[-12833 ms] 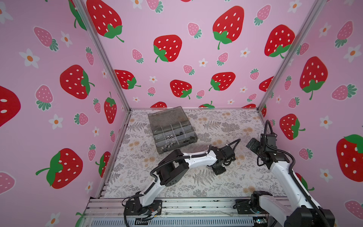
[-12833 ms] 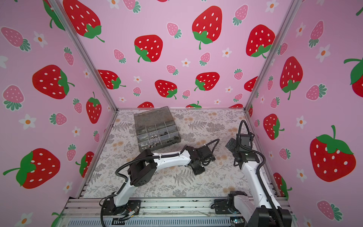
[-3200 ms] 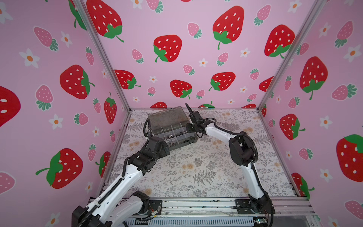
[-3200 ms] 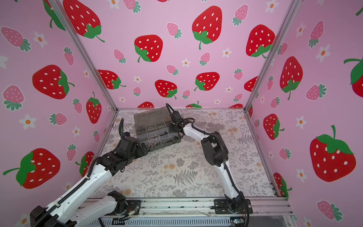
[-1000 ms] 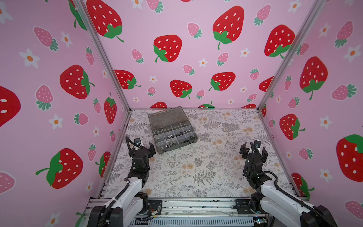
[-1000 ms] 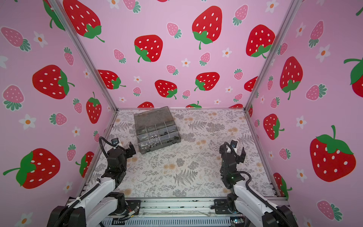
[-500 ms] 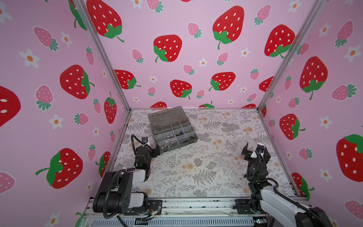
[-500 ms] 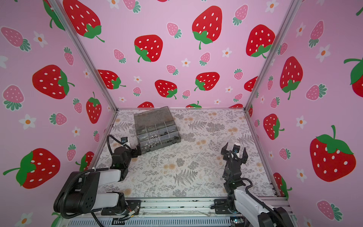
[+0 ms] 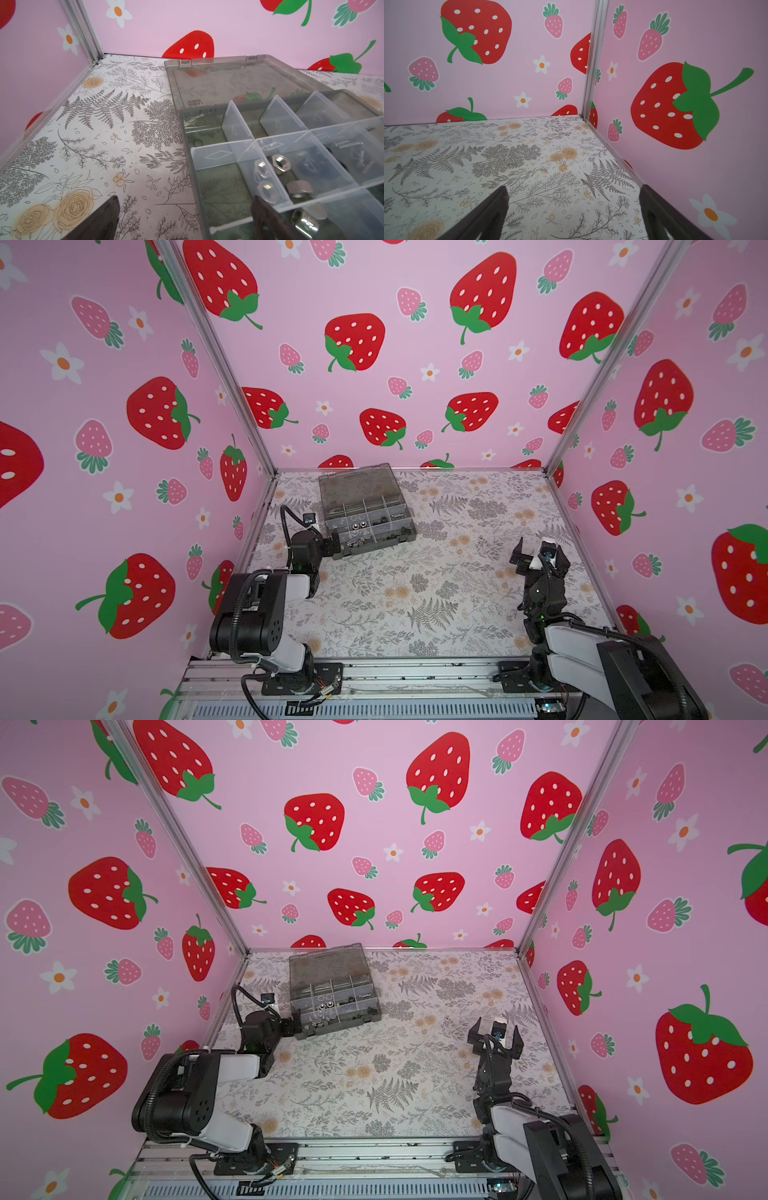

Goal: Sort the screws and nuts into containers
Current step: Reset both arms

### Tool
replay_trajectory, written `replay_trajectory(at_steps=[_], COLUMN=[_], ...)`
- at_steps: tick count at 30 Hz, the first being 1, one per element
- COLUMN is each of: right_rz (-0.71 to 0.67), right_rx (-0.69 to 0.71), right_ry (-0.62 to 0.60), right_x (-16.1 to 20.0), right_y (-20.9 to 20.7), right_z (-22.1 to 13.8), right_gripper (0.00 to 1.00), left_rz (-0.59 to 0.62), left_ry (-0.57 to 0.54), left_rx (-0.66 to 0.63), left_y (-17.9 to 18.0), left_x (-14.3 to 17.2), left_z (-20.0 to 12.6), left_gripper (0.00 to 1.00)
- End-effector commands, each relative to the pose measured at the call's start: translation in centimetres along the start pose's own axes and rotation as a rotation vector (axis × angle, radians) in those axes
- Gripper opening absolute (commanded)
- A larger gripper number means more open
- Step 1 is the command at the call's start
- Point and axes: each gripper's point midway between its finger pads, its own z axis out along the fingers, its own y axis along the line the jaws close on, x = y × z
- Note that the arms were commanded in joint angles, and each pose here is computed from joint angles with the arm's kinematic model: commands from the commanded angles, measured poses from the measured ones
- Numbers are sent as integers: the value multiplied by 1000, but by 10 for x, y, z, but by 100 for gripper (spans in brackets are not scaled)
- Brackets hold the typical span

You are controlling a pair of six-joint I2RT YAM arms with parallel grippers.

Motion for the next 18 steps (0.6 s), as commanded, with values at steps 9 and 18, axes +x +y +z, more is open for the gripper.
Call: replay_trajectory(at_steps=[9, 18], right_rz=[-30, -21], right_rx=[-72, -73], right_ry=[-18, 58], right_x=[10, 30], right_y=[20, 22], right_z=[22, 45], right_gripper=[100, 100], left_rz=[1, 2], left_ry=[22, 21], left_rx=[-19, -20], left_y=[5, 4], left_x=[3, 2], left_z=[2, 2], left_gripper=[99, 99])
